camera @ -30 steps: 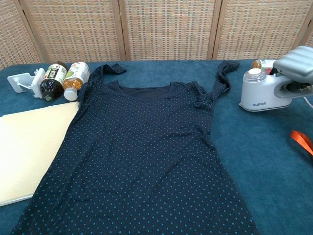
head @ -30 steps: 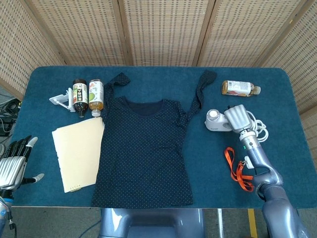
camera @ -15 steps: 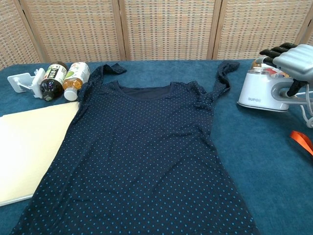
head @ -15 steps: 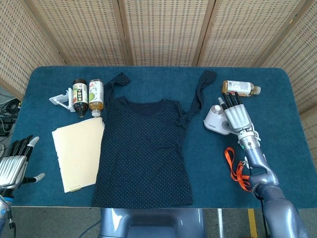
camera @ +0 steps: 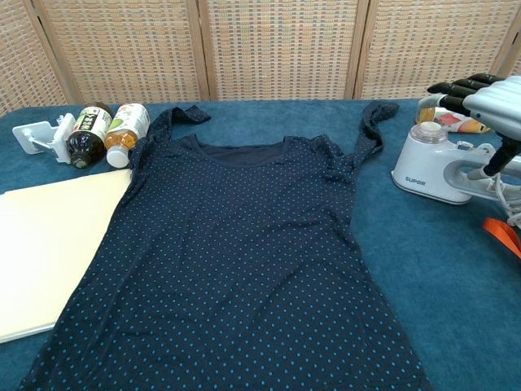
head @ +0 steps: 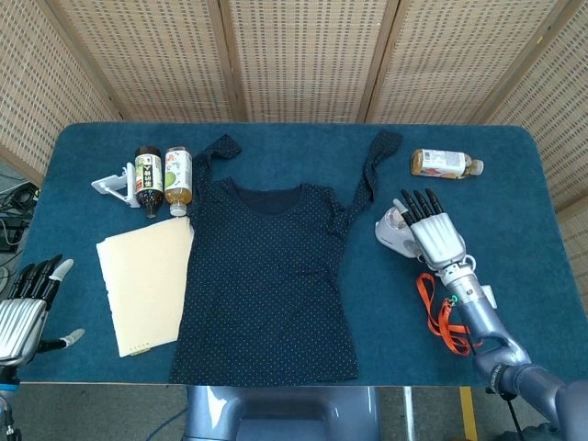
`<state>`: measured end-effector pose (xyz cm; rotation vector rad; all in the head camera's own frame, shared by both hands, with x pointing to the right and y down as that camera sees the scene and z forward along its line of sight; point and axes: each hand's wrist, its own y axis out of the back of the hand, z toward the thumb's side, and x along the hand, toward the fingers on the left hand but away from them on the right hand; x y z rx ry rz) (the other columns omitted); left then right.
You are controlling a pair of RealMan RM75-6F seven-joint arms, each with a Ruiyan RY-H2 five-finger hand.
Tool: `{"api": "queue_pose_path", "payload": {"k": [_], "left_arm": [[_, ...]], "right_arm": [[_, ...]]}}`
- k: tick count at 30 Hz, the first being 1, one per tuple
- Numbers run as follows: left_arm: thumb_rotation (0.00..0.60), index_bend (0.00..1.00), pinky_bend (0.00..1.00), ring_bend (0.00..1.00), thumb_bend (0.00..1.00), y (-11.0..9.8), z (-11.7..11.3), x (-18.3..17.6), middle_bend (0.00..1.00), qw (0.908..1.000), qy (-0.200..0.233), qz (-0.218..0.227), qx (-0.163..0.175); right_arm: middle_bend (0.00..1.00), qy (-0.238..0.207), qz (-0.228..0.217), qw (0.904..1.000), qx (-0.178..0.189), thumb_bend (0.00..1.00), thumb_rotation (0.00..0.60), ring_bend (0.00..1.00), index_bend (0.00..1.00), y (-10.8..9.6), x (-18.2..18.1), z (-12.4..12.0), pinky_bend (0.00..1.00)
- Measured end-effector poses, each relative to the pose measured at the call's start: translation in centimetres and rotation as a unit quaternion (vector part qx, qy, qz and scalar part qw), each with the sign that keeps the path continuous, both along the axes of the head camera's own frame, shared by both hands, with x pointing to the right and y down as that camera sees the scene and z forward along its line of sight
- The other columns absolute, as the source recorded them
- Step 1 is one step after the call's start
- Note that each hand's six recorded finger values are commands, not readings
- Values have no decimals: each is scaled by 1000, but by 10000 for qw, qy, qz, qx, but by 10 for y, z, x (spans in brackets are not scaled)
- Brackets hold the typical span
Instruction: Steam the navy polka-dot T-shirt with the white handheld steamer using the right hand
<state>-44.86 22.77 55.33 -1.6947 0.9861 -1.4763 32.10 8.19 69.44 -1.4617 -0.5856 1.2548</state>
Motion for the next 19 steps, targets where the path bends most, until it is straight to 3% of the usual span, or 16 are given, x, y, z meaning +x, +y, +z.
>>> {"api": "queue_pose_path", "payload": {"k": [13,19], "left_arm": [[600,0,0,0,0,11,-22,0,0,9994,149,110,293],[600,0,0,0,0,15,-27,1,0,9988,-16,185,459]], "right_arm": [[0,-619,331,9974,153,0,600,0,0,55,37,-86,0],[0,-749,669,9946,254,0,600,0,0,76,59,-115,0]]}}
